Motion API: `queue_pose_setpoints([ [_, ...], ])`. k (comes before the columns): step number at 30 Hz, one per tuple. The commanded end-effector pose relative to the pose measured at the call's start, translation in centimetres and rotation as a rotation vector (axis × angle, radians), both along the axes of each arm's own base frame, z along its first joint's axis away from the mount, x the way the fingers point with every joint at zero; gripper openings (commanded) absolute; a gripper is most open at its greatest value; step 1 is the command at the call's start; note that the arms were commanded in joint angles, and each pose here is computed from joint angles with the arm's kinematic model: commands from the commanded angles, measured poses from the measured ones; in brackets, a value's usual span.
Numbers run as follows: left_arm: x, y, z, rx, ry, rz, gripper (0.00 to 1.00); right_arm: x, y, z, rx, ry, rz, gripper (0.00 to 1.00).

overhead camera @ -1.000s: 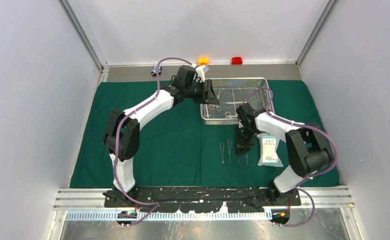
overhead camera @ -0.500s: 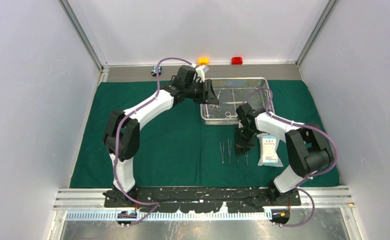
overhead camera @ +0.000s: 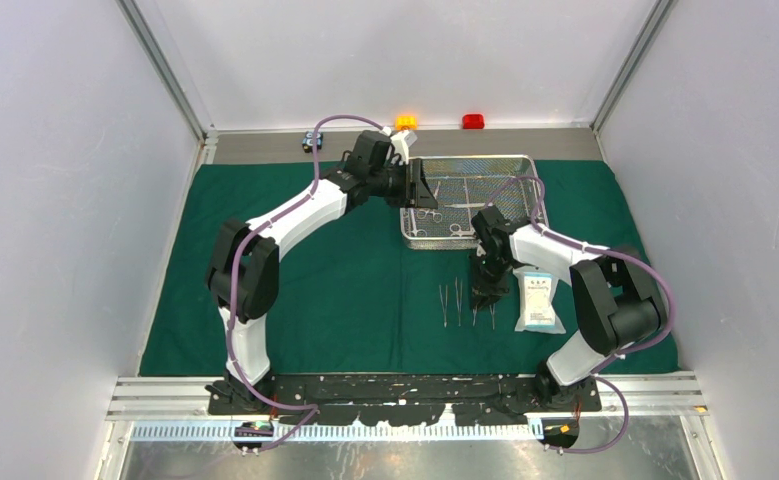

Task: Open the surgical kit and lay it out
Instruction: Place the medical item in the surgical kit.

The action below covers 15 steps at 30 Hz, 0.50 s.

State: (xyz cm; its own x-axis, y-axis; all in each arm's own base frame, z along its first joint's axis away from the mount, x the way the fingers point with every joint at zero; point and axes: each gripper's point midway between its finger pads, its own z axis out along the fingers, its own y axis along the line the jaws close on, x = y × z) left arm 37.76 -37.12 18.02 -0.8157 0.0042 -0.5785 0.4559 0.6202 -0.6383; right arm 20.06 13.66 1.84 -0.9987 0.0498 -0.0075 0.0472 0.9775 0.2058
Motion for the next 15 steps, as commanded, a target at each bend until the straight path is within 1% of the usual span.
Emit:
queue_pose_setpoints([
  [1,-0.13,-0.27,3.0,-0.049,-0.054,-0.007,0.47,0.51,0.13,1.05,0.002,-0.043,0.004,0.22],
  [15,-0.28,-0.3,2.97,-0.053,-0.046,-0.009,0.48,0.95,-0.2,0.84,-0.027,-0.043,0.02,0.22],
])
